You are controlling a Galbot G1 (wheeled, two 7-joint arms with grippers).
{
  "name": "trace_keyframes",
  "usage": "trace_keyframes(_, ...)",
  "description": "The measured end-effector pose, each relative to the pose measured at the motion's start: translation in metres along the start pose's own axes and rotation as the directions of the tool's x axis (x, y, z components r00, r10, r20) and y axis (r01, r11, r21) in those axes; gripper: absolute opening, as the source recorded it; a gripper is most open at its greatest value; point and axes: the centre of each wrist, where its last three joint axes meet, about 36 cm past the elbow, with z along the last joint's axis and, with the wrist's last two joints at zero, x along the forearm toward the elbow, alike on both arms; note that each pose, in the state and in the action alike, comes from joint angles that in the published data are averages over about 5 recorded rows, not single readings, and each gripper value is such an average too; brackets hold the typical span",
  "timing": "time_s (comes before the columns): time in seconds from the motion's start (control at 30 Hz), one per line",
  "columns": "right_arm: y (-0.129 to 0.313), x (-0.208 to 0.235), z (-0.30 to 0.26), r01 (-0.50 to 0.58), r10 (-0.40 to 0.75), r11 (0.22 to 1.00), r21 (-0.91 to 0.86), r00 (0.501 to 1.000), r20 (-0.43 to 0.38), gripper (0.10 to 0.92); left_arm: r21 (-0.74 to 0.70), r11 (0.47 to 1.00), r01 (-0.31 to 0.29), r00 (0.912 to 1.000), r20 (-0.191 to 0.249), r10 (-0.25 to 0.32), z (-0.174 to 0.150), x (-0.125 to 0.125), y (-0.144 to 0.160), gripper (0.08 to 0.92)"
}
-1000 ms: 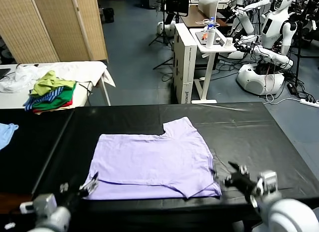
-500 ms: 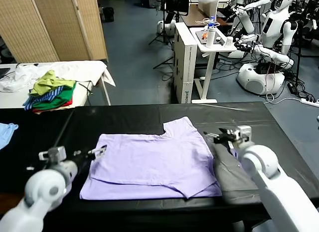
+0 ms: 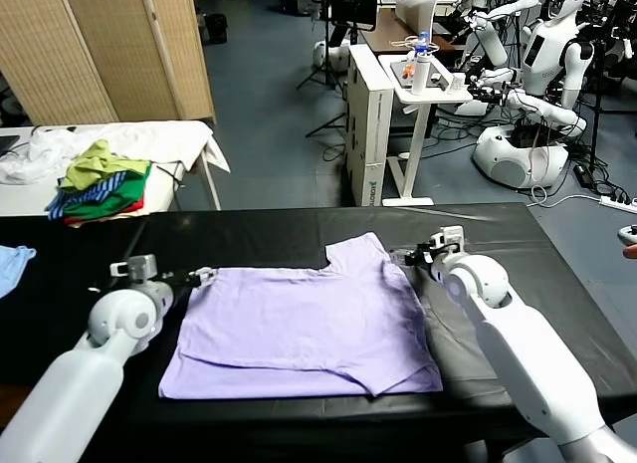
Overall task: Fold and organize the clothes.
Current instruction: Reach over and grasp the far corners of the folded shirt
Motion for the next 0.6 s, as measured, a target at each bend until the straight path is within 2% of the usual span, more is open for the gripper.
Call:
trace_keyframes(0.4,0.01,-0.016,0.005,0.012,-0.012,1.0,0.003,1.0,-0.024,0.732,0.004,1.0,0.02,0.9996,-0.02,-0.02,0.007,-0.009,0.006,0.9)
trace_keyframes(0.6,0.009,-0.017,0.007,0.01,-0.01,1.0,0.0,1.0,-0.028,0.558,0.009,1.0,0.007,0.9998,-0.02,-0.006,0.009,-0.01,0.005,0.735)
